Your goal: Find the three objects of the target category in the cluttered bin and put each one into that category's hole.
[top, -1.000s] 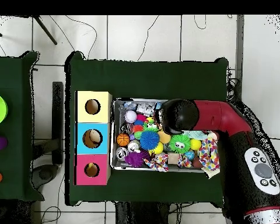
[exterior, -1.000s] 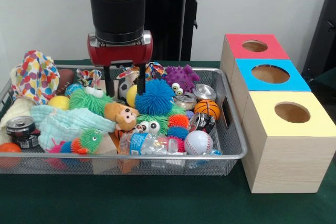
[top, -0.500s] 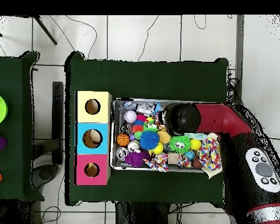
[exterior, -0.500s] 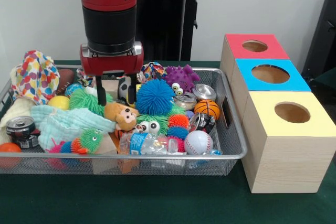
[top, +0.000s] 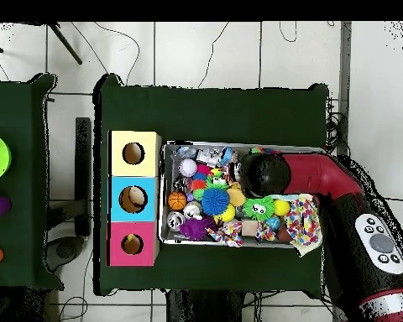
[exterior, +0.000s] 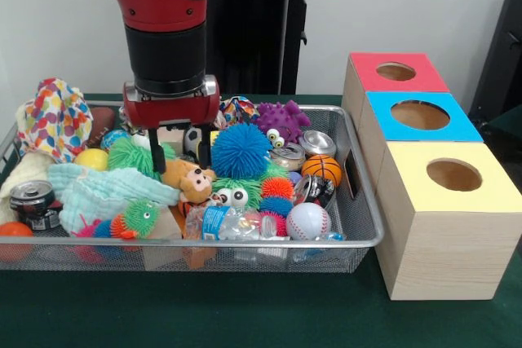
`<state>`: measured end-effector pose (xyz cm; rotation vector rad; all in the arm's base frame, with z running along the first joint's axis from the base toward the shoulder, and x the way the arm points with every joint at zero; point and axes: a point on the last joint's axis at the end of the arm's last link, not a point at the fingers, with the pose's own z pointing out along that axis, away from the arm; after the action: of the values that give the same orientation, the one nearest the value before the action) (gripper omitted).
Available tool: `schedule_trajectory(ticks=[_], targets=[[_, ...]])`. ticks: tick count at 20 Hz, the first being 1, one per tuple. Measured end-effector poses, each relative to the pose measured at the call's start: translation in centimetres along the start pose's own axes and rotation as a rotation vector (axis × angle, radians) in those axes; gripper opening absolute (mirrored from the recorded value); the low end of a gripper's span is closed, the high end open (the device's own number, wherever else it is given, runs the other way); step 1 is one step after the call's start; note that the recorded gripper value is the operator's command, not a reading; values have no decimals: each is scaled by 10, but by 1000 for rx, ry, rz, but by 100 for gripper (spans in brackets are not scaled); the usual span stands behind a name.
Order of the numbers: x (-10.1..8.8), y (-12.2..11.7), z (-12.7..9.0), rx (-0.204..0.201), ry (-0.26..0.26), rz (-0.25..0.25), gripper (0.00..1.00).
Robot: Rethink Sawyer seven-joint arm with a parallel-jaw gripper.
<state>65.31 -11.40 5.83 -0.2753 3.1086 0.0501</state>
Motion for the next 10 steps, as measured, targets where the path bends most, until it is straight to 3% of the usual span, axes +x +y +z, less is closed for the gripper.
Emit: schedule_trajectory(ticks=[10], targets=[[22,15,23,-56,41,-18,100]])
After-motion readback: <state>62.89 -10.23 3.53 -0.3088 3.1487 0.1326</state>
